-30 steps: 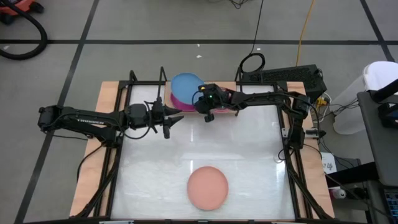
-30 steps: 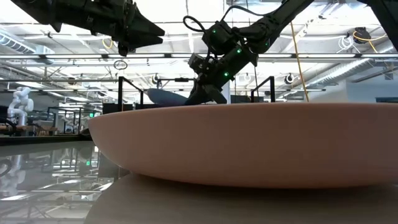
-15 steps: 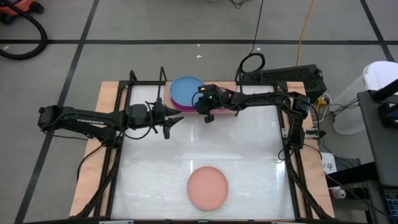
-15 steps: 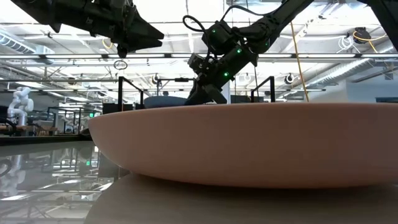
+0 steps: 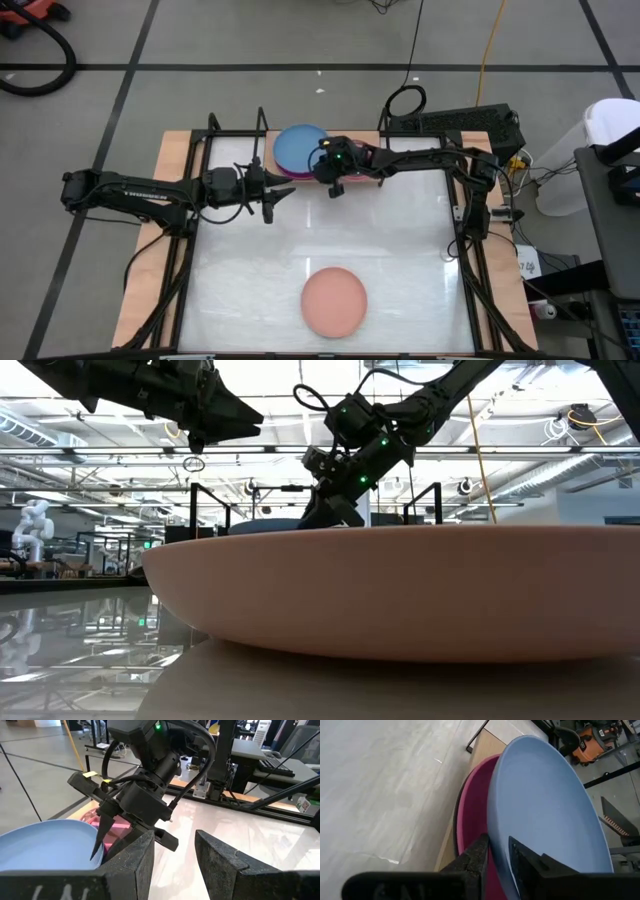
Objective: Place and stack plates onto a shelf
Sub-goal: Stack the blue plate on the pink plate, then stack the peach plate on the blue plate
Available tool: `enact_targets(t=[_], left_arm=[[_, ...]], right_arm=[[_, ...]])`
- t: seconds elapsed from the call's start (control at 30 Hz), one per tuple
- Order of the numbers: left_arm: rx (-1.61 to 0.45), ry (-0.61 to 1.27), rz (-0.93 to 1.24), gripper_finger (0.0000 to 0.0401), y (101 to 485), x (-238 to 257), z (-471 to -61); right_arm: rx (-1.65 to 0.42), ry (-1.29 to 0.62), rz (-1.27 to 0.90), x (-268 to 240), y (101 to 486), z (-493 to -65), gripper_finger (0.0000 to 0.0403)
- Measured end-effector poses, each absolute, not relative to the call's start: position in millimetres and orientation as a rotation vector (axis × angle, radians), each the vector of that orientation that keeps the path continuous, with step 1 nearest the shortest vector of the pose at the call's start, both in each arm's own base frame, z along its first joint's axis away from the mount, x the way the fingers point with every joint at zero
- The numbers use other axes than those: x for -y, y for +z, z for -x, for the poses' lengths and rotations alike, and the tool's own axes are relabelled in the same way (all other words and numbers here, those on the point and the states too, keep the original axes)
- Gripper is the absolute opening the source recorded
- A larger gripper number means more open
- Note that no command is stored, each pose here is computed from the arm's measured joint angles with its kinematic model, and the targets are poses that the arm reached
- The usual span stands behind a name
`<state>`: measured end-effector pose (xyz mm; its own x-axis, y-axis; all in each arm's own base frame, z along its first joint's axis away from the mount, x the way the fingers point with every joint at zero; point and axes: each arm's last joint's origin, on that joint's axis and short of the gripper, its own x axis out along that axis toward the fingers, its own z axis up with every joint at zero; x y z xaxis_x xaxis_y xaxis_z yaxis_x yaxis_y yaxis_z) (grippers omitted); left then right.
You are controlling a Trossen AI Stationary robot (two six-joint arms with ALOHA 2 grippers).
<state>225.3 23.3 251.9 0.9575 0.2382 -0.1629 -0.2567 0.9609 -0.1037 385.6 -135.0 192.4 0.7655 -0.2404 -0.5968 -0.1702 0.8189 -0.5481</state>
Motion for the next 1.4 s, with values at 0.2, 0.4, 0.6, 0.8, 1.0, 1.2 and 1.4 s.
enact_targets(t=[0.2,0.4,0.6,0.8,1.0,1.2,1.4], left_arm=[[-0.15,0.252,0.123,0.0147,251.9,-23.3,-225.3],[-0.159,0.252,0.121,0.0147,251.0,-23.2,-225.2],[-0.161,0.251,0.111,0.0147,250.9,-23.3,-225.2],[-0.165,0.251,0.109,0.0147,250.5,-23.2,-225.1],[-0.168,0.251,0.108,0.0147,250.3,-23.2,-225.1],[-0.175,0.247,0.116,0.0147,249.5,-22.1,-225.0],[-0.212,0.177,0.129,0.0147,244.6,-9.2,-227.6]], right_arm=[[-0.705,0.0,0.684,123.7,192.4,-389.3,0.0059],[-0.734,-0.02,0.711,117.5,191.6,-390.5,0.0059],[-0.743,-0.02,0.699,117.1,190.9,-389.8,0.0059],[-0.708,-0.033,0.675,110.3,207.4,-386.2,0.0081],[-0.701,-0.045,0.592,99.0,236.8,-370.7,0.0133],[-0.708,-0.078,0.433,83.8,252.9,-337.1,0.0151],[-0.641,-0.085,0.334,56.4,250.6,-288.4,0.013]])
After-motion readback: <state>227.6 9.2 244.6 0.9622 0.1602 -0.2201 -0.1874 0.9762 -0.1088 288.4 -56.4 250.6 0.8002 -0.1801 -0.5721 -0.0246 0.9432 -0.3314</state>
